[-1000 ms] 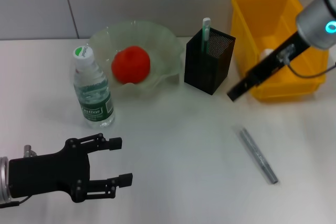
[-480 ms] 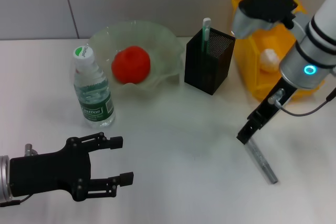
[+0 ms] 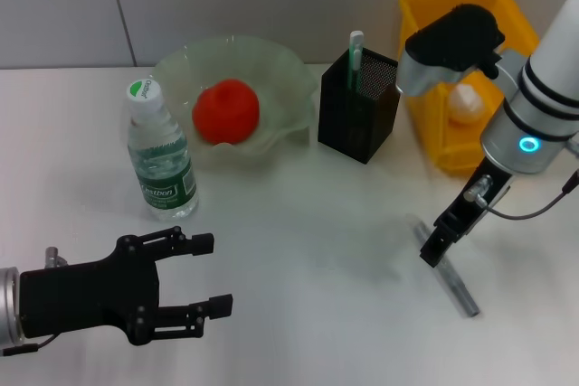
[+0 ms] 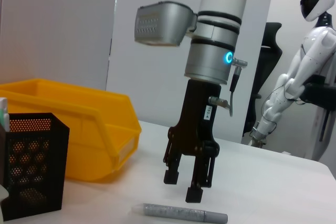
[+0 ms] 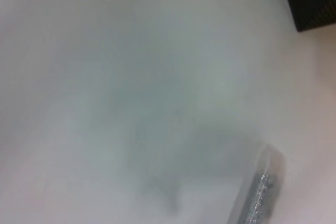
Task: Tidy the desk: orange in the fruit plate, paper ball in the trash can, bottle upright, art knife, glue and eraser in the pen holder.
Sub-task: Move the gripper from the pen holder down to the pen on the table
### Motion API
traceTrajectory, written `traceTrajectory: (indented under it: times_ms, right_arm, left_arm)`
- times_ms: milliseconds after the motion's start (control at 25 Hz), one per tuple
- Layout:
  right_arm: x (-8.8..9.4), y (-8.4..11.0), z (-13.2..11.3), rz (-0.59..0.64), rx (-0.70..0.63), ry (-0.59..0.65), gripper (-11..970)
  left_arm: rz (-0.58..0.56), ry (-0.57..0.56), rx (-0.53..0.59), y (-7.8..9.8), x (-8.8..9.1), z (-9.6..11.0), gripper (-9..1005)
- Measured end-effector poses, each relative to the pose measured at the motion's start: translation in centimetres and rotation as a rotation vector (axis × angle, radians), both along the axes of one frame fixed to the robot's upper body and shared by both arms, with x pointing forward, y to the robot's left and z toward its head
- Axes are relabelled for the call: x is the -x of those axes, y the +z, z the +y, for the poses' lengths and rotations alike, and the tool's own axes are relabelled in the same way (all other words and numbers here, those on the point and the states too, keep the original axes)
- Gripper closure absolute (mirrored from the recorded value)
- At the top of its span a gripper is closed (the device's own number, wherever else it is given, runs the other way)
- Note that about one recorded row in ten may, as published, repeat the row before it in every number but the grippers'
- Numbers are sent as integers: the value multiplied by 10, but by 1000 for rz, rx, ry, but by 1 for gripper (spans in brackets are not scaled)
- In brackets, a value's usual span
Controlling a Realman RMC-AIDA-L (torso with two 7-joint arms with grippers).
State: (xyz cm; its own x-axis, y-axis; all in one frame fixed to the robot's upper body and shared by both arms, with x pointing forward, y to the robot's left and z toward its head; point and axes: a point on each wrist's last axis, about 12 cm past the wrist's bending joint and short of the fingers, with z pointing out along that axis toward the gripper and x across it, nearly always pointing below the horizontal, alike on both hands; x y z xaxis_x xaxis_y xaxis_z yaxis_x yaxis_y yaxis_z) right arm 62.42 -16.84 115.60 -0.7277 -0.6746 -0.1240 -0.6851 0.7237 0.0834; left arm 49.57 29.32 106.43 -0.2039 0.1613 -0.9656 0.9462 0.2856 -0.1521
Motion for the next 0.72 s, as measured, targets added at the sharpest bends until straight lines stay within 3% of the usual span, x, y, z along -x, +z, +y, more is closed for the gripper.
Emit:
traceTrajectory:
  times_ms: [640, 720]
  right_arm:
    - [2, -16, 3, 4, 34, 21, 244]
    - [2, -17, 3, 1, 33, 20, 337]
  left_arm:
    - [-4, 1, -2, 0, -1, -1, 169]
    - [-5, 1, -2, 0, -1, -1, 169]
